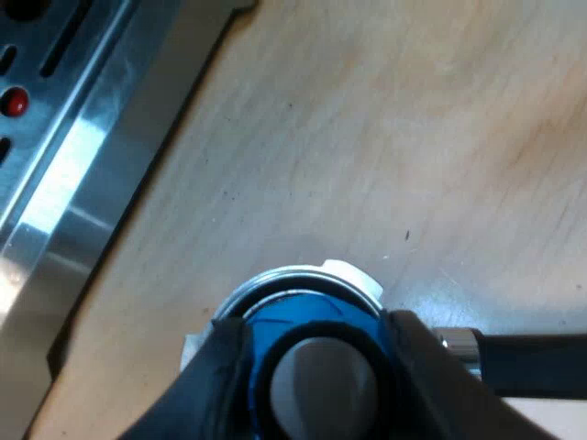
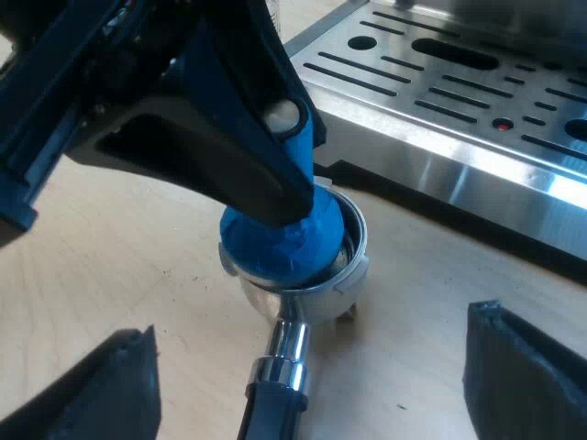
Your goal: Grind coffee beans and then tamp
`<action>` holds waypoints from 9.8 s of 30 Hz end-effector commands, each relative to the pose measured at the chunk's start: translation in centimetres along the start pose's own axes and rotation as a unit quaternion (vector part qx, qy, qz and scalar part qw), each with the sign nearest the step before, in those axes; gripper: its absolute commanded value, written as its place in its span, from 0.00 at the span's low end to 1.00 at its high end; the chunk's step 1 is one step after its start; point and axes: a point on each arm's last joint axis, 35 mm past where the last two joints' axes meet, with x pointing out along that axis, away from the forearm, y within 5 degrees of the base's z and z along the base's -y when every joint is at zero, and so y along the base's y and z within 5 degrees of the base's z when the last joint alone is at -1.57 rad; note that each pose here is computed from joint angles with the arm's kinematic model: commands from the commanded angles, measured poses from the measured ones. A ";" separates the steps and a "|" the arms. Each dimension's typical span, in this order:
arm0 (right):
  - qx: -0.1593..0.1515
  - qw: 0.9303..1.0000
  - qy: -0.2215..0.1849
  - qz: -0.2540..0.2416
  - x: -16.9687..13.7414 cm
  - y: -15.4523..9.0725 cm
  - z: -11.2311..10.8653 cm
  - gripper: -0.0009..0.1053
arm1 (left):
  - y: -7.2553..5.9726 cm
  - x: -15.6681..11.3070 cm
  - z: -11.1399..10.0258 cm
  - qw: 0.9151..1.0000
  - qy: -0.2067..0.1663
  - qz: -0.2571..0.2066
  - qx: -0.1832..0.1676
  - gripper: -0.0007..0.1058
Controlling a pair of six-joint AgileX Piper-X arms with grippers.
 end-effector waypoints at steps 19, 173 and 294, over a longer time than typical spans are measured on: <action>-0.002 1.000 -0.003 0.003 0.0 -0.1 0.0 0.66 | 0.4 1.0 -0.8 1.000 -0.005 0.004 -0.001 0.01; -0.028 0.991 -0.088 0.096 -0.2 0.5 1.8 0.66 | 7.7 1.9 -7.7 0.989 0.003 0.060 -0.136 0.01; 0.145 0.947 0.022 -0.284 -17.6 -14.2 5.8 0.66 | -4.4 -28.9 -11.7 0.856 -0.397 0.255 -0.209 0.79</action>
